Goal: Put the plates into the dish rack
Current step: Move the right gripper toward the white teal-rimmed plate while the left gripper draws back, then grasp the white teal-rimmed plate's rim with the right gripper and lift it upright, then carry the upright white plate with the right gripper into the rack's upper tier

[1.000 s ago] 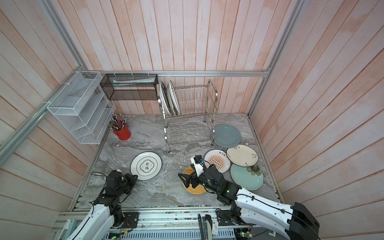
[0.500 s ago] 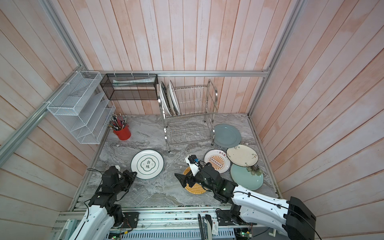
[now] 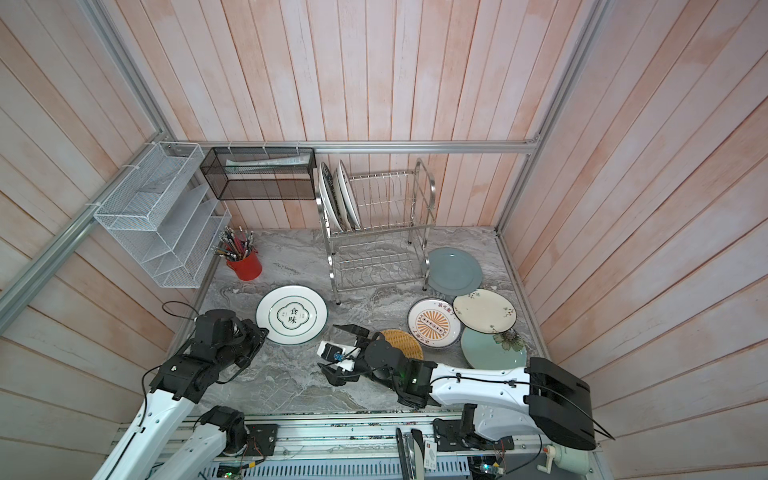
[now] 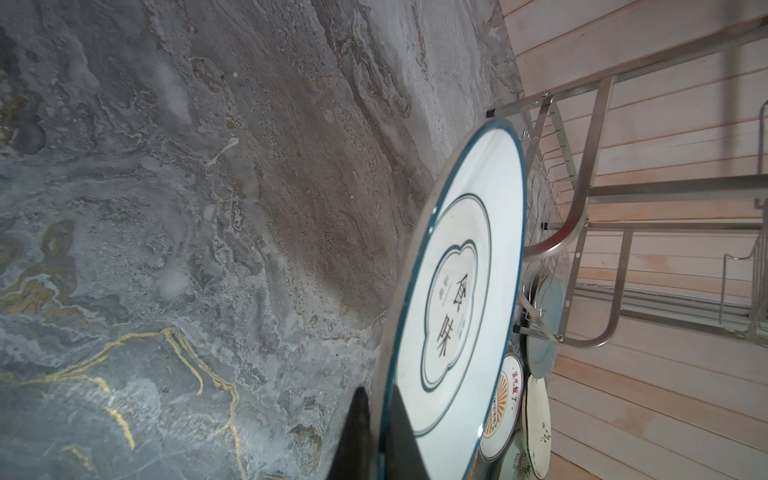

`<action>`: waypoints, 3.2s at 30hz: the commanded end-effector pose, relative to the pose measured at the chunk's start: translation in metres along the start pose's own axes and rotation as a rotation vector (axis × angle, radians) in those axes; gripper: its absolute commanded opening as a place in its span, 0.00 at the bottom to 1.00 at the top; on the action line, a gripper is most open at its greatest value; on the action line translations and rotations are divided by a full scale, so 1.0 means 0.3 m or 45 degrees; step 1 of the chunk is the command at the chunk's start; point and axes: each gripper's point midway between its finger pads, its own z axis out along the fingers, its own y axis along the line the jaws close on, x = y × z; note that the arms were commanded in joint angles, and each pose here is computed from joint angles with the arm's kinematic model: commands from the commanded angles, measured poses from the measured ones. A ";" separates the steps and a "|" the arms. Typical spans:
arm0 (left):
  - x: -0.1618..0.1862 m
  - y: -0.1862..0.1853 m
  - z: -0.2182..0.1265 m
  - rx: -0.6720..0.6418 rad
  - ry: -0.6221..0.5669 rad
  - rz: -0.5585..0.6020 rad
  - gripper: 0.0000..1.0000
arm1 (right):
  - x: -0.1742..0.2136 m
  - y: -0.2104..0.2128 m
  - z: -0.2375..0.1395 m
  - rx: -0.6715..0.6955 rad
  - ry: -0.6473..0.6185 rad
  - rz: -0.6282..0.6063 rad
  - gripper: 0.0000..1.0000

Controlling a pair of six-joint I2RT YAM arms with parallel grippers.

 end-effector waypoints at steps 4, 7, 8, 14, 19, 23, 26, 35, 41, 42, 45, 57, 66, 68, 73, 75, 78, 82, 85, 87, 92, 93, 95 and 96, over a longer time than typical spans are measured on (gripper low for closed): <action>-0.005 -0.074 -0.044 -0.113 -0.063 -0.017 0.00 | -0.033 0.015 0.095 0.081 0.052 -0.336 0.88; 0.004 -0.118 -0.056 -0.131 -0.066 0.004 0.00 | -0.030 0.001 0.139 0.113 0.103 -0.372 0.79; 0.005 -0.132 -0.061 -0.129 -0.067 0.014 0.00 | -0.028 0.001 0.151 0.115 0.118 -0.391 0.77; 0.009 -0.180 -0.081 -0.135 -0.076 0.033 0.00 | -0.026 0.012 0.215 0.073 0.180 -0.441 0.48; 0.007 -0.197 -0.098 -0.128 -0.082 0.041 0.00 | -0.022 0.023 0.231 0.041 0.188 -0.420 0.28; 0.011 -0.206 -0.105 -0.105 -0.074 0.042 0.00 | -0.021 0.019 0.242 0.050 0.202 -0.394 0.20; 0.019 -0.210 -0.106 -0.087 -0.062 0.038 0.00 | -0.019 0.009 0.249 0.070 0.216 -0.392 0.20; 0.030 -0.213 -0.098 -0.085 -0.051 0.045 0.00 | 0.002 -0.016 0.274 0.115 0.255 -0.378 0.22; 0.038 -0.222 -0.093 -0.062 -0.038 0.050 0.00 | 0.010 -0.023 0.283 0.124 0.263 -0.367 0.15; 0.038 -0.226 -0.093 -0.057 -0.036 0.053 0.00 | 0.011 -0.027 0.283 0.127 0.264 -0.360 0.08; 0.039 -0.239 -0.094 -0.026 -0.035 0.073 0.00 | 0.011 -0.054 0.279 0.155 0.265 -0.318 0.00; 0.044 -0.385 -0.219 0.556 -0.159 0.506 1.00 | -0.149 -0.363 -0.052 0.509 0.018 0.238 0.00; 0.181 -0.461 -0.032 0.702 -0.083 0.823 1.00 | -0.240 -0.565 -0.449 0.711 -0.238 0.532 0.00; 0.181 -0.467 0.068 0.567 -0.143 0.880 1.00 | -0.262 -0.615 -0.516 0.744 -0.283 0.600 0.00; 0.170 -0.519 0.248 0.362 -0.298 0.964 1.00 | -0.329 -0.660 -0.644 0.763 -0.406 0.688 0.00; 0.150 -0.516 0.319 0.249 -0.333 0.948 1.00 | -0.348 -0.661 -0.669 0.748 -0.438 0.703 0.00; 0.130 -0.533 0.414 0.121 -0.334 0.962 1.00 | -0.365 -0.656 -0.686 0.722 -0.465 0.713 0.00; 0.099 -0.536 0.523 0.022 -0.290 0.914 1.00 | -0.388 -0.652 -0.704 0.693 -0.502 0.719 0.00; 0.083 -0.534 0.585 0.023 -0.239 0.883 1.00 | -0.417 -0.651 -0.723 0.668 -0.538 0.708 0.00; 0.068 -0.522 0.623 -0.004 -0.221 0.883 1.00 | -0.433 -0.656 -0.737 0.669 -0.554 0.699 0.00; 0.036 -0.487 0.695 -0.082 -0.187 0.916 1.00 | -0.473 -0.670 -0.755 0.666 -0.581 0.681 0.00; 0.031 -0.474 0.699 -0.098 -0.184 0.915 1.00 | -0.480 -0.672 -0.758 0.663 -0.589 0.679 0.00; 0.021 -0.459 0.699 -0.103 -0.186 0.909 0.99 | -0.493 -0.677 -0.761 0.666 -0.601 0.671 0.00; 0.013 -0.448 0.698 -0.106 -0.186 0.900 0.99 | -0.496 -0.680 -0.760 0.673 -0.601 0.663 0.00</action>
